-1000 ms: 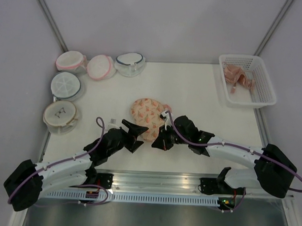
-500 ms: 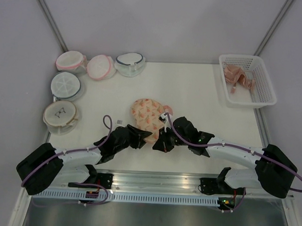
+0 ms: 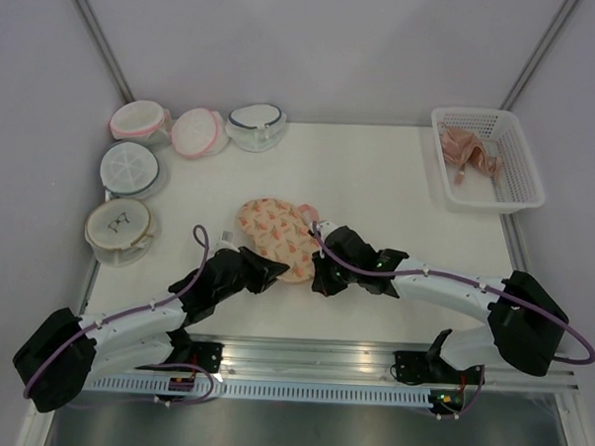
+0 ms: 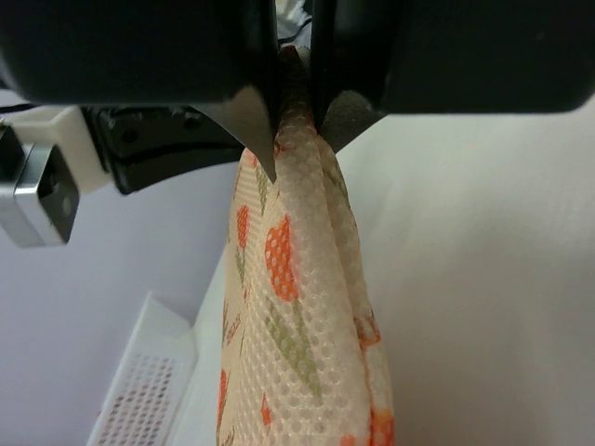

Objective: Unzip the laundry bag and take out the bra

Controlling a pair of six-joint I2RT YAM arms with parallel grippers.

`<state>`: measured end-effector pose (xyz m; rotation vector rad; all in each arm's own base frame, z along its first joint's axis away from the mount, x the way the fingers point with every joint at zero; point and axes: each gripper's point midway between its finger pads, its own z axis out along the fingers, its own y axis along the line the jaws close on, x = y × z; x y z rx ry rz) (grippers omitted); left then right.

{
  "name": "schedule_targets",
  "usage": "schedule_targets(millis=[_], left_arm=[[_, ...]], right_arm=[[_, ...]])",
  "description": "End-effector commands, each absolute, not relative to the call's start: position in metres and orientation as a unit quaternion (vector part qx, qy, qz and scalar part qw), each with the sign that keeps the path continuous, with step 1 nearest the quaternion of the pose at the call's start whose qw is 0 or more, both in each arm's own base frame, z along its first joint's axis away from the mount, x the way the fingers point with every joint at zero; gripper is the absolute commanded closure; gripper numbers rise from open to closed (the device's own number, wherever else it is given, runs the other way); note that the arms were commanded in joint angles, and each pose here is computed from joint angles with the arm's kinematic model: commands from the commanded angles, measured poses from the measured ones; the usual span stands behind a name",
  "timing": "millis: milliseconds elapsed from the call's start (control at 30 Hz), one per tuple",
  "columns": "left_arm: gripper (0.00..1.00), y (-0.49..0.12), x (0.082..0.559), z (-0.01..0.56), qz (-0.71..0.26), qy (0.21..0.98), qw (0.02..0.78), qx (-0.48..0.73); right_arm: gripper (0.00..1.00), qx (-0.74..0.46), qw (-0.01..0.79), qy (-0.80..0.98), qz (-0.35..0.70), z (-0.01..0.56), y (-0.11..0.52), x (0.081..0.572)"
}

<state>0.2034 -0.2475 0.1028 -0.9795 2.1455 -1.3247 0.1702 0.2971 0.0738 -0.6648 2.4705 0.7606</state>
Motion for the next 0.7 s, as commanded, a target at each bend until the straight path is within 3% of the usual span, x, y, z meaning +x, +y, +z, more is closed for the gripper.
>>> schedule_targets(millis=[0,400,667], left_arm=[[0.97,-0.247,0.175,0.091,-0.453,0.832,0.207,-0.245],[0.98,-0.214,0.114,0.058,-0.356,0.918,0.163,-0.052],[0.94,-0.234,0.132,0.075,-0.359,0.913,0.192,0.04]], right_arm=[[1.0,-0.226,0.238,0.928,0.179,0.054,0.266,0.187],[1.0,-0.243,0.236,0.925,0.172,0.052,0.272,0.193],[1.0,-0.25,0.23,0.925,0.17,0.052,0.263,0.185]])
